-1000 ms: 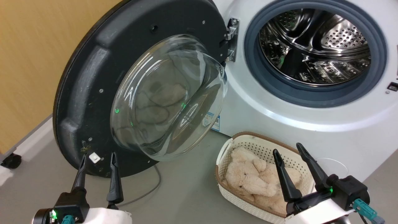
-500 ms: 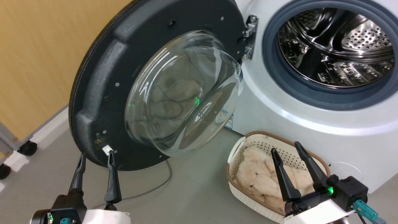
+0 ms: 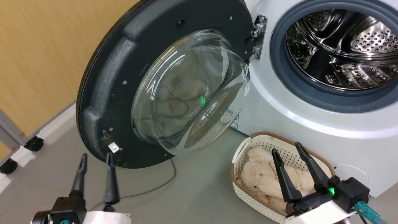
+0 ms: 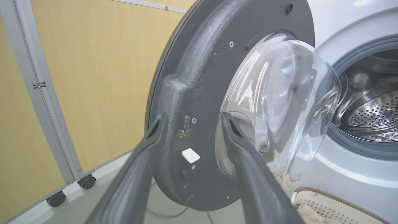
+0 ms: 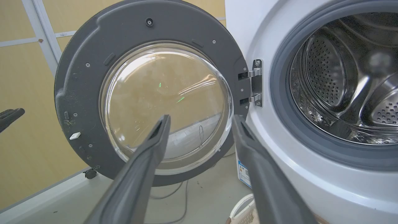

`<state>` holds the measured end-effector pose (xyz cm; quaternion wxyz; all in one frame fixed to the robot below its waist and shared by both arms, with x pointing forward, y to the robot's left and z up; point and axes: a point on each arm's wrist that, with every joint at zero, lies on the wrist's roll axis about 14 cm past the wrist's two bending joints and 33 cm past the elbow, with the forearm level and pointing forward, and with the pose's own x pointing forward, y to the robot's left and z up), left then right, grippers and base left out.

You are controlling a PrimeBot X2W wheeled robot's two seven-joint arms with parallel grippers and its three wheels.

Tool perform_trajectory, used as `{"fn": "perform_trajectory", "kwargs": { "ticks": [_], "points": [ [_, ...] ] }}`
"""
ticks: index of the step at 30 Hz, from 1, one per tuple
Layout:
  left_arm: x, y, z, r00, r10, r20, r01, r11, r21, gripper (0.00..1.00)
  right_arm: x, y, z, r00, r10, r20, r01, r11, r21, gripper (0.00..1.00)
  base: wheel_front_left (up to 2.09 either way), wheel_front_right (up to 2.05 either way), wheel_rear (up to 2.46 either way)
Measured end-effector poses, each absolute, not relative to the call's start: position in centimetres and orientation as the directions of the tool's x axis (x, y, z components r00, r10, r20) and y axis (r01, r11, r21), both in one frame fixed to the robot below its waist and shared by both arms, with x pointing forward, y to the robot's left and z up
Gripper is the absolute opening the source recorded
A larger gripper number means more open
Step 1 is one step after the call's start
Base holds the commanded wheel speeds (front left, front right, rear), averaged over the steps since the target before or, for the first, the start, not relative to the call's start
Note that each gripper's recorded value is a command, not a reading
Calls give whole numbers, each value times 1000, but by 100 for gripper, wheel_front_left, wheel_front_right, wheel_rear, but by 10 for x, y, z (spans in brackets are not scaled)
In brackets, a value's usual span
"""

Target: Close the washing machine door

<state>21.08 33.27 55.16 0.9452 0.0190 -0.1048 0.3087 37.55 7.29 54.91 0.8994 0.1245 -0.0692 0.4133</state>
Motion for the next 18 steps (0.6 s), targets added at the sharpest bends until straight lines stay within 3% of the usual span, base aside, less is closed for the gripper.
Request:
{"fn": "perform_trajectory", "kwargs": {
  "ticks": [1,9,15,18],
  "points": [
    [211,333,552,788,579,212,-586,809,-30,0,376,73,549,649,726,228,-760,628,167,100,0,0,0],
    [207,351,576,763,584,278,-600,799,-34,0,384,67,549,667,707,234,-745,644,178,100,0,0,0],
    [207,397,619,735,562,379,-619,785,36,0,394,60,542,688,690,226,-725,663,185,100,0,0,0],
    [209,426,635,702,583,409,-633,774,-18,0,397,57,534,697,685,210,-717,670,195,100,0,0,0]
  ]
}}
